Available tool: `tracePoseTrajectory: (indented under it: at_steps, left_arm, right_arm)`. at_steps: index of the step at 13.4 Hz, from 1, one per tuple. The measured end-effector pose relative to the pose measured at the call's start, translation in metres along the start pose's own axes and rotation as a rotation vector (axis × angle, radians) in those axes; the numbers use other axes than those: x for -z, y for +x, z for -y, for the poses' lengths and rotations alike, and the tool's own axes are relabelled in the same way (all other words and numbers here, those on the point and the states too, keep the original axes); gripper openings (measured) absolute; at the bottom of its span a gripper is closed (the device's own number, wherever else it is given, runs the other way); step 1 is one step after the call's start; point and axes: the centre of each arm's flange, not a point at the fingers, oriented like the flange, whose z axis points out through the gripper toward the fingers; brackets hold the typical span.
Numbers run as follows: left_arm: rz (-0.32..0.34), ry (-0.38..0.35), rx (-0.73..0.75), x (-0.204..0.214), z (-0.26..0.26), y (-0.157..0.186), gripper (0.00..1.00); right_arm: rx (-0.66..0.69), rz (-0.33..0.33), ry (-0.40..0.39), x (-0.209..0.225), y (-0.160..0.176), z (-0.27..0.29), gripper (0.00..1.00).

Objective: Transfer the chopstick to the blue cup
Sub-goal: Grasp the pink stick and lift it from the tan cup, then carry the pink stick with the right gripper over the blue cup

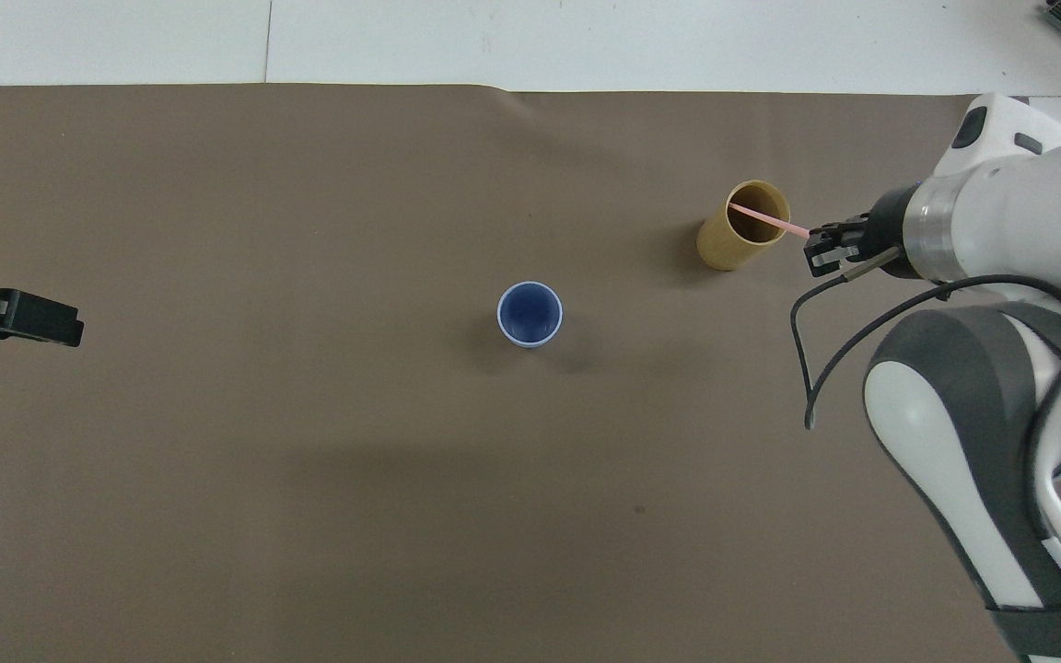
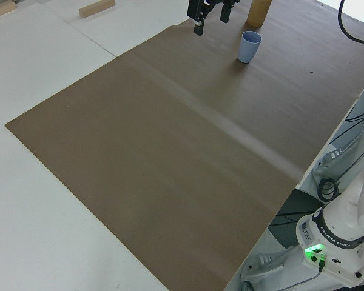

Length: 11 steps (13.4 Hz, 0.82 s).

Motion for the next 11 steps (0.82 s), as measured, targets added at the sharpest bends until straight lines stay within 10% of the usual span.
tracePoseTrajectory:
  at_steps: [11]
  left_arm:
    - [-0.029,-0.042,-0.001,0.021,-0.007,-0.011,1.0]
  right_arm:
    - [-0.363,0.066,0.046,0.05,0.021,0.073,0.09]
